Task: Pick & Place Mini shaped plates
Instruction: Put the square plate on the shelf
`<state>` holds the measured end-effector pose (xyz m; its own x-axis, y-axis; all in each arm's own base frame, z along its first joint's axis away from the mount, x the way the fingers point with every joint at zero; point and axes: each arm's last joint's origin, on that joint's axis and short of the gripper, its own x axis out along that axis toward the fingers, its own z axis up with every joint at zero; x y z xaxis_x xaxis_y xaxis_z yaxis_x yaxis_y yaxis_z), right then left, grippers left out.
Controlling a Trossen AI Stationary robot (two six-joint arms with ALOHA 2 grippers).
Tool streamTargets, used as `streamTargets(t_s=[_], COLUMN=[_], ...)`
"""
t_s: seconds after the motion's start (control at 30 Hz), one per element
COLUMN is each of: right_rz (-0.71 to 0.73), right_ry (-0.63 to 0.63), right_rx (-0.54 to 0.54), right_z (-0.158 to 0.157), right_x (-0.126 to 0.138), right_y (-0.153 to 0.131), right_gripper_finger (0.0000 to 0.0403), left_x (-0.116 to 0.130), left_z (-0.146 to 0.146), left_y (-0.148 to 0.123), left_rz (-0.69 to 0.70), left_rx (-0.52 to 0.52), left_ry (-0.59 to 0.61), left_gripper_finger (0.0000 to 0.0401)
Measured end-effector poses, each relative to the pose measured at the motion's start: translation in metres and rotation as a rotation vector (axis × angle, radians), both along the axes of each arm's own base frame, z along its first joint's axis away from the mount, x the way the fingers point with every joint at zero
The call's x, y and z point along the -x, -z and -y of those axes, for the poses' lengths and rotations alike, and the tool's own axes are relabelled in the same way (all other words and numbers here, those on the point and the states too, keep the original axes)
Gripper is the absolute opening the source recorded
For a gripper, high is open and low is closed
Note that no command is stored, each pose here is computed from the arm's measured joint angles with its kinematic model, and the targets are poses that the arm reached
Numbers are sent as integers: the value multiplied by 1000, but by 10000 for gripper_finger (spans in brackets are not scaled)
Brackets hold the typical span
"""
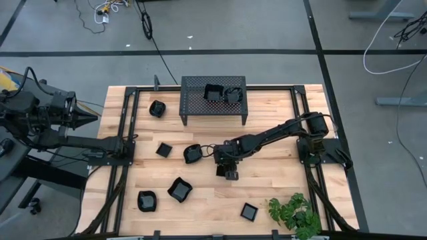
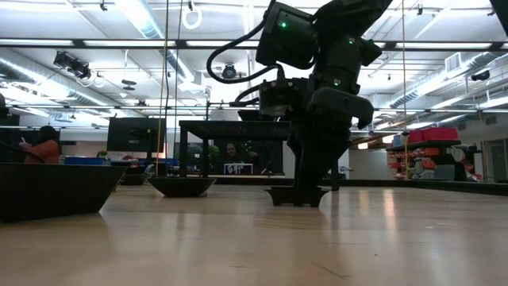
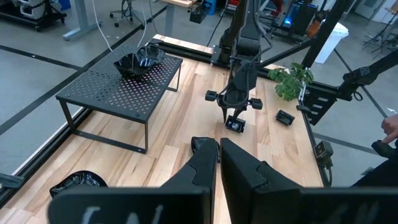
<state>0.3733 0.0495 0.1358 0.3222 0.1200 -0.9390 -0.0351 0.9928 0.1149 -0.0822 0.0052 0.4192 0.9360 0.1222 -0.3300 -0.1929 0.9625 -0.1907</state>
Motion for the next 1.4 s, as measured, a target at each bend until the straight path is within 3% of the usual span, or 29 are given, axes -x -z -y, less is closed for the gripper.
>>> streamTargets(t_s=[0.43,1.0,1.17,1.4], right_rz=[15,77,71,83], right_ry=[0,-11,-50,-78], right_rx=[8,9,-23,-15], right_z=[1,4,4,6], right_x=[-4,-16,-15,-16], right_y=[-7,-22,-22,-22], right_gripper_finger=[40,37,57,129], left_x=[0,0,0,0], left_z=[0,0,0,0], left_y=[0,0,0,0], left_rz=[0,0,0,0], left_rx=[0,0,0,0], left_ry=[0,0,0,0], left_gripper_finger=[25,25,25,25])
